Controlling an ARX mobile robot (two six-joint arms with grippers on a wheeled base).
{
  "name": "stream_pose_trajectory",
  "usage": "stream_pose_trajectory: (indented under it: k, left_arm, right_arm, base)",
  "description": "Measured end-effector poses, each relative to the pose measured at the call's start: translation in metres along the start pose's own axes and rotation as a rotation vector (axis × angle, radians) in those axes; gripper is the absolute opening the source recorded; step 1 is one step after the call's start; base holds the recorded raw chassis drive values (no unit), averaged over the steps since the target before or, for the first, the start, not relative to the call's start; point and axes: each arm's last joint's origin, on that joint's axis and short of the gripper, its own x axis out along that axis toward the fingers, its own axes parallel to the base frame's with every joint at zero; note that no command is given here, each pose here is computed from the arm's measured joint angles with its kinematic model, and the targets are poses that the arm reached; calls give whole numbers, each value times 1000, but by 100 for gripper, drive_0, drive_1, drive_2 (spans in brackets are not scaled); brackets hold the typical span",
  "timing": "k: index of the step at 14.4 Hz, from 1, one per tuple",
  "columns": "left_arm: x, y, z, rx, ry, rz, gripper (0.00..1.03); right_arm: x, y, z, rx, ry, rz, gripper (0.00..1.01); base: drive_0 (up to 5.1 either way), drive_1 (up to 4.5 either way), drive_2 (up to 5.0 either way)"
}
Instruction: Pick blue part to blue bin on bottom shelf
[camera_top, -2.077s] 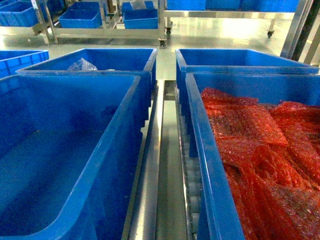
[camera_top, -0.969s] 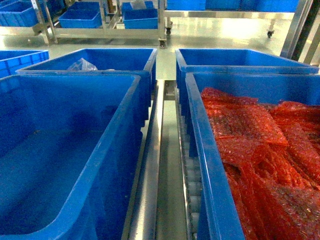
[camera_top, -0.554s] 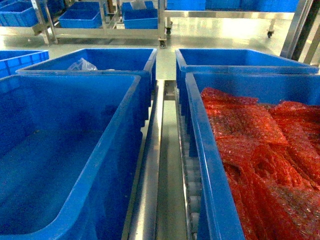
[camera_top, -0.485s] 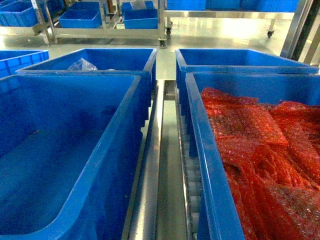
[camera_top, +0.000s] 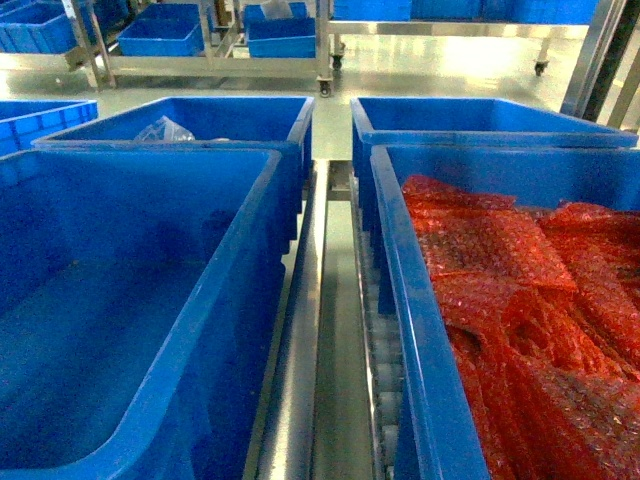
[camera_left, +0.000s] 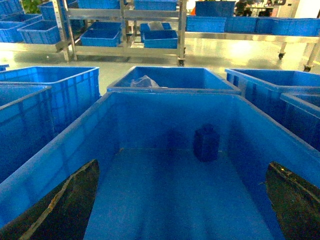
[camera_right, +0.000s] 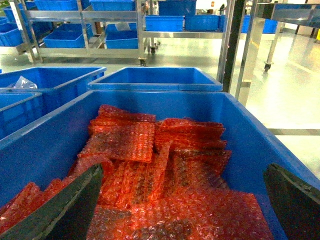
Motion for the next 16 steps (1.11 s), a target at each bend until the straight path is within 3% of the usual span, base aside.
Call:
stream_pose_trajectory:
  k: [16]
  left_arm:
    - [0, 0, 0, 0, 0, 0, 98]
  right_arm:
    - [0, 0, 0, 0, 0, 0, 98]
  base:
    - [0, 0, 0]
